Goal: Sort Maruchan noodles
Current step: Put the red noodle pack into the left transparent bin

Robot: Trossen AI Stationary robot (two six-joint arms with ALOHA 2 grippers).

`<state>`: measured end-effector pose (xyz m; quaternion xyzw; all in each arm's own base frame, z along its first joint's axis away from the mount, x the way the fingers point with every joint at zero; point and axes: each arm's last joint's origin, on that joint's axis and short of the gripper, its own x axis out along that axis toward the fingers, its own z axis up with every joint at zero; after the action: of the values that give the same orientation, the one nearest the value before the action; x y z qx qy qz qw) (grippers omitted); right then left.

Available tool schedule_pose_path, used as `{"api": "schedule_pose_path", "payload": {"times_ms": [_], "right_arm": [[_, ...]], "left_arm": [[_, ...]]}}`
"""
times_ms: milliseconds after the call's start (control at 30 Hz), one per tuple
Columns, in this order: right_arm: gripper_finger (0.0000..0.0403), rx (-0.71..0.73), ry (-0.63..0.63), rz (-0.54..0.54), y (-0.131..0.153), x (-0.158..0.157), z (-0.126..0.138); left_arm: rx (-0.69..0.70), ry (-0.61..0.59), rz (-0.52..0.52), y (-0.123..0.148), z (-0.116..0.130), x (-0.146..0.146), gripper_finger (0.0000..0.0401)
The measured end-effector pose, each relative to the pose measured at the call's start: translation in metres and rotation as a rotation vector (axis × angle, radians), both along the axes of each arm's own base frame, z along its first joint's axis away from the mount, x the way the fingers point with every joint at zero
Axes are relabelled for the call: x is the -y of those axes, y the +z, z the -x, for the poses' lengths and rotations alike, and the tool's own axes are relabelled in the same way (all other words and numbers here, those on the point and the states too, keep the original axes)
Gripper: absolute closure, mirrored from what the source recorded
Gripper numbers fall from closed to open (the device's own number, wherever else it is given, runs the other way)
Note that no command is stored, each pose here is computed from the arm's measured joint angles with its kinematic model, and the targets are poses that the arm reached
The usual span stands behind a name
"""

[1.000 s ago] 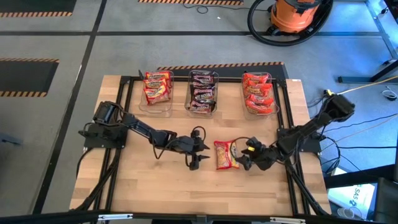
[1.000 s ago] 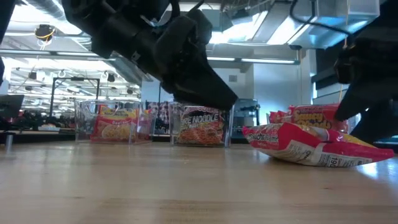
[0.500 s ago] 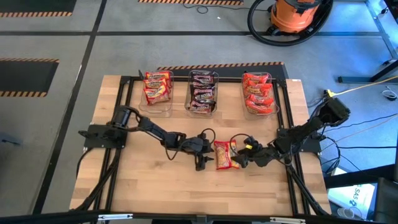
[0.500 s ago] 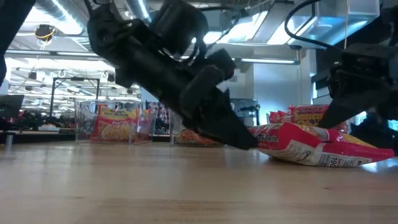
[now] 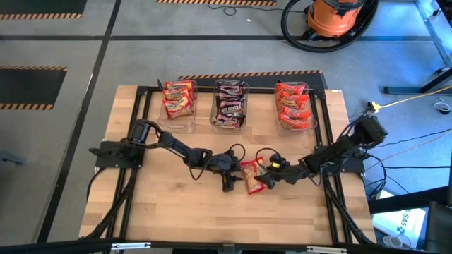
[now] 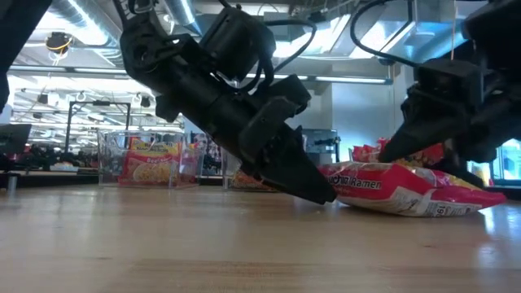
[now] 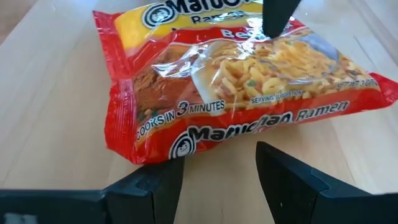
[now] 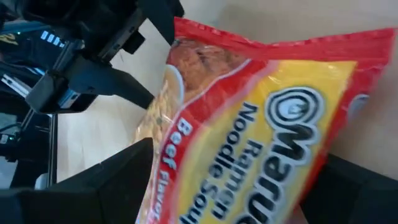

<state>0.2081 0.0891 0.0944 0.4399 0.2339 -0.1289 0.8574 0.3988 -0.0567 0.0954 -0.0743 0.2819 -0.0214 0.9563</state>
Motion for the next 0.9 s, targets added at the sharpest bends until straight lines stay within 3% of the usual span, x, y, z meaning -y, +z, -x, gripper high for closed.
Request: {"api": "schedule_pose_path", "payload": {"times_ms": [467, 733, 900], "right_arm": [[0.0078, 0.042, 0.093, 0.1, 0.008, -0.017, -0.034], [0.019, 0.02, 0.138, 0.157, 0.007, -0.018, -0.033], [0.0262, 0.044, 0.188, 0.229, 0.01, -0.018, -0.034]], "left_arm": [[-0.004, -0.005, 0.002, 0.0, 0.0, 0.001, 0.0209], [-0.014, -0.01, -0.008, 0.0, 0.001, 0.0, 0.0209], [-0.1, -0.01, -0.023, 0.013, 0.01, 0.001, 0.0209]]}}
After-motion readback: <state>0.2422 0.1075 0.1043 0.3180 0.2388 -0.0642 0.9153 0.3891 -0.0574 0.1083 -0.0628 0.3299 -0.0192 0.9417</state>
